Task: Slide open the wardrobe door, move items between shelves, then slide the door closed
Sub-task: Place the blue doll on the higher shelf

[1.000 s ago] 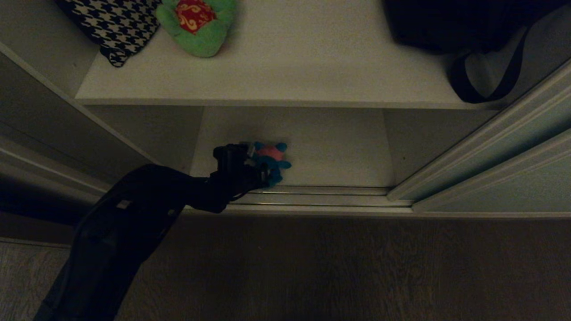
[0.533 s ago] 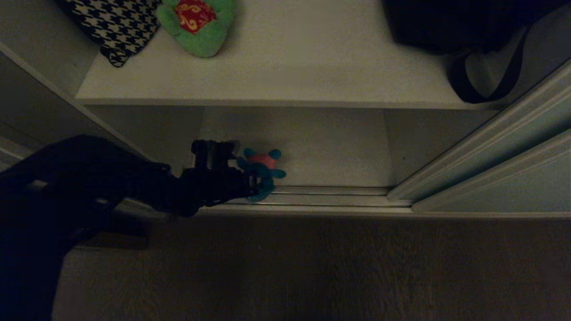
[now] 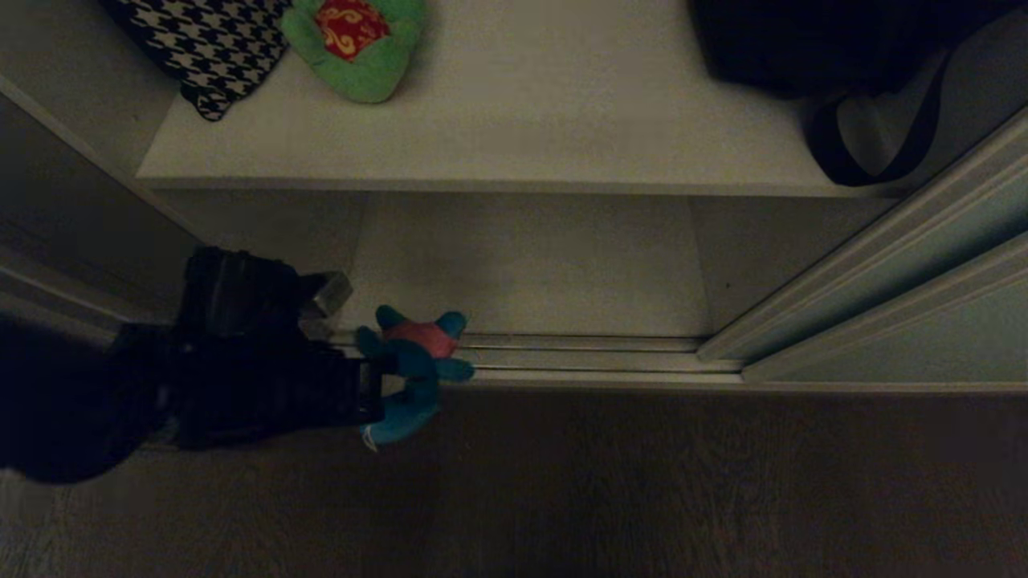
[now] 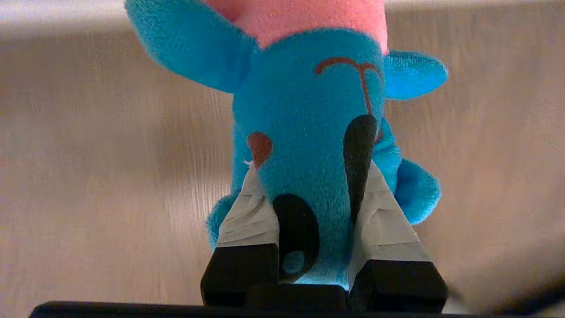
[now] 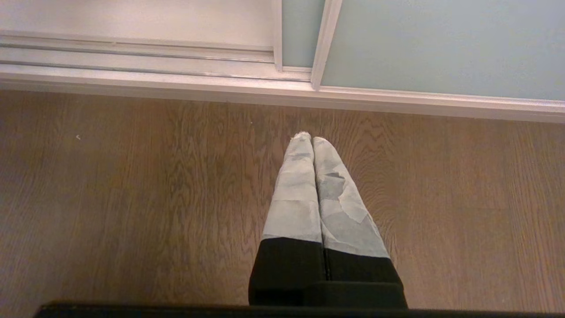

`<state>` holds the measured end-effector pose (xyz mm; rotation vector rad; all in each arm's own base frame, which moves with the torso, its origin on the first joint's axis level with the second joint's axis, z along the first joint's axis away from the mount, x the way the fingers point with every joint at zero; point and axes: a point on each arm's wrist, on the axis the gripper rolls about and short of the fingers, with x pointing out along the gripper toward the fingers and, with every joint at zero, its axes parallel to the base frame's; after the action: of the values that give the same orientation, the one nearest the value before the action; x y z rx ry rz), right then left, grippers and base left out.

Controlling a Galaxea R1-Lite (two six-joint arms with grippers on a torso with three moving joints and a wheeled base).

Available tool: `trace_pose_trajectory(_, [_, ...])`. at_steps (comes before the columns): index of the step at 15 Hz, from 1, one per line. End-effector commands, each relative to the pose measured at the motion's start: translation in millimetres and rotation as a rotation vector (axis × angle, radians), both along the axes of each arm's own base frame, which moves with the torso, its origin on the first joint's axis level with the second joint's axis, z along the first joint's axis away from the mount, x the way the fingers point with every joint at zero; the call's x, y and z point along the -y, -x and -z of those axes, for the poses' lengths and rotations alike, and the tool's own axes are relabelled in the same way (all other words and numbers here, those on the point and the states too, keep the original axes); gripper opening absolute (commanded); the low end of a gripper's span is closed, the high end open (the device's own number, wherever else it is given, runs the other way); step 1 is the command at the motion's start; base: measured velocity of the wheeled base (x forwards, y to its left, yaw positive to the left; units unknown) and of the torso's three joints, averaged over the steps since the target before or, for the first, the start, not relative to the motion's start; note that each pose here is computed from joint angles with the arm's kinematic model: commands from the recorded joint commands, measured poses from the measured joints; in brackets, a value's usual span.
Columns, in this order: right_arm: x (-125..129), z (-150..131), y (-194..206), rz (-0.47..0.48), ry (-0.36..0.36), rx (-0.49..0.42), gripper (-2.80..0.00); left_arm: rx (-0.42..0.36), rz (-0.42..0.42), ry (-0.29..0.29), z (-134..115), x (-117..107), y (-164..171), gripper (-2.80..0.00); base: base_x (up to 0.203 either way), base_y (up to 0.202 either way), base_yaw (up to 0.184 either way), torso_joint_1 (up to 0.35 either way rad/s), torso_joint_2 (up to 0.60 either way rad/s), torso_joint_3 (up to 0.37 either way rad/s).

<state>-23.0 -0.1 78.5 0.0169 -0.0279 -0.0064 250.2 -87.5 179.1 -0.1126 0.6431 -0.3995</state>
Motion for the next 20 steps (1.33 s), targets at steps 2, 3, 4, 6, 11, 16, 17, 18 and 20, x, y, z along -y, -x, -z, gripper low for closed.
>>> trace_pose_trajectory(2, [0.0, 0.0, -0.1, 0.000, 0.000, -0.001, -2.80, 0.041, 0.012, 0.035, -33.4, -20.2, 72.3, -2.80, 0.000, 0.000, 0.000, 0.000, 0.00, 0.000])
trace_pose_trajectory(3, [0.0, 0.3, -0.2, 0.000, 0.000, -0.002, -2.80, 0.039, 0.015, 0.051, -40.2, -26.1, 93.6, -2.80, 0.000, 0.000, 0.000, 0.000, 0.00, 0.000])
trace_pose_trajectory(4, [0.0, -0.1, 0.0, 0.001, 0.000, 0.000, -2.80, 0.044, 0.019, 0.067, -46.8, -31.9, 113.7, -2.80, 0.000, 0.000, 0.000, 0.000, 0.00, 0.000])
trace_pose_trajectory(6, [0.0, -0.1, 0.0, 0.000, 0.000, 0.000, -2.80, 0.052, 0.026, 0.088, -58.8, -43.8, 149.4, -2.80, 0.000, 0.000, 0.000, 0.000, 0.00, 0.000])
trace_pose_trajectory(11, [0.0, 0.3, -0.2, 0.000, 0.000, -0.002, -2.80, 0.087, 0.091, 0.194, -88.5, -69.4, 220.0, -2.80, 0.000, 0.000, 0.000, 0.000, 0.00, 0.000])
trace_pose_trajectory(16, [0.0, -0.1, 0.0, 0.000, 0.000, 0.000, -2.80, 0.230, 0.140, 0.255, -156.1, -62.8, 206.1, -2.80, 0.000, 0.000, 0.000, 0.000, 0.00, 0.000])
trace_pose_trajectory(17, [0.0, 0.3, -0.2, 0.000, 0.000, -0.002, -2.80, 0.234, 0.152, 0.257, -168.5, -56.8, 191.7, -2.80, 0.000, 0.000, 0.000, 0.000, 0.00, 0.000])
trace_pose_trajectory(18, [0.0, 0.1, -0.1, 0.000, 0.000, -0.001, -2.80, 0.235, 0.164, 0.250, -178.1, -49.4, 174.2, -2.80, 0.000, 0.000, 0.000, 0.000, 0.00, 0.000])
trace_pose_trajectory(20, [0.0, 0.1, -0.1, 0.001, 0.000, -0.001, -2.80, 0.251, 0.191, 0.234, -194.2, -31.1, 131.8, -2.80, 0.000, 0.000, 0.000, 0.000, 0.00, 0.000])
